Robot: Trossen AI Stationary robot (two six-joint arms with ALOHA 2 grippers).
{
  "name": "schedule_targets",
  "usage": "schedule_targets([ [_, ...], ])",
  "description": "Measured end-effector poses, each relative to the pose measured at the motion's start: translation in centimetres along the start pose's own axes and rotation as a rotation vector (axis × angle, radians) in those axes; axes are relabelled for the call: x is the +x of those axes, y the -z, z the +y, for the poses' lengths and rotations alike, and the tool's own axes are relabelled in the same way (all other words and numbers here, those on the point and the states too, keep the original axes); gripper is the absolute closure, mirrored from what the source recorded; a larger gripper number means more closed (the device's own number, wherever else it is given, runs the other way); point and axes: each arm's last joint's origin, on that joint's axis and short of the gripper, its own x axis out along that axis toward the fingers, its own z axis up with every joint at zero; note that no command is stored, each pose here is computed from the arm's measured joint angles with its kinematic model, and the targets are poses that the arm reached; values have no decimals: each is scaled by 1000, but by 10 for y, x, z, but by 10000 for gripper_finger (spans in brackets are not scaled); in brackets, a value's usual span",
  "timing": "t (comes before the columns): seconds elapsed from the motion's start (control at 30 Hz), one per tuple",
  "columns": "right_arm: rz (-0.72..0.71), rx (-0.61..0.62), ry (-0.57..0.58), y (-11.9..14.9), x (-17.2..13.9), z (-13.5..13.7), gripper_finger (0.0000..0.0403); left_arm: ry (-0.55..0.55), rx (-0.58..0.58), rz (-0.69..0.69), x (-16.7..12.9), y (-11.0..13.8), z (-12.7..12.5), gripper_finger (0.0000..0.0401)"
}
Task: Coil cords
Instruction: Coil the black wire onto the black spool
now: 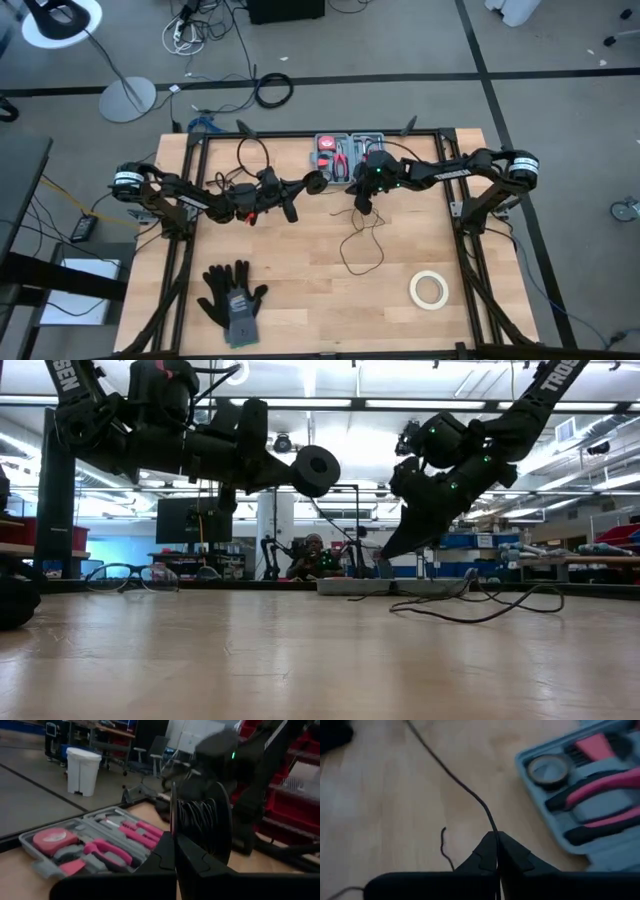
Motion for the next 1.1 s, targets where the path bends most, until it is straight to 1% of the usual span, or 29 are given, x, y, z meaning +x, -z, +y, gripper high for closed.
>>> schedule_targets([
  [0.1, -50, 19, 8, -9, -11, -1, 400, -11, 6, 37, 0, 4, 1, 401],
  [0.2, -109, 24, 39, -21, -26, 2, 399, -36, 4, 74, 0, 8, 3, 401],
  [0.27, -152, 13, 46, -34, -35, 6, 401, -51, 11, 88, 0, 9, 4, 401],
  [0.37, -219, -10, 24, -56, -42, 17, 401, -61, 14, 97, -1, 10, 4, 401],
  [0.5, -247, -54, 22, -84, -38, 34, 401, -68, 9, 92, 0, 10, 4, 401],
  [0.7, -256, -154, -43, -113, -10, 65, 402, -84, -8, 84, 0, 10, 4, 401],
  [0.77, -246, -186, -64, -118, 4, 75, 402, -90, -10, 79, 0, 9, 5, 401],
  [0.87, -211, -207, -85, -117, 25, 85, 402, -96, -24, 61, 0, 8, 4, 401],
  [0.93, -172, -206, -90, -111, 38, 88, 402, -101, -48, 47, 0, 7, 4, 401],
  [1.03, -100, -171, -85, -98, 54, 87, 400, -94, -63, 20, 0, 4, 3, 401],
  [1.1, -17, -161, -57, -88, 58, 84, 398, -86, -73, -1, 0, 2, 2, 401],
])
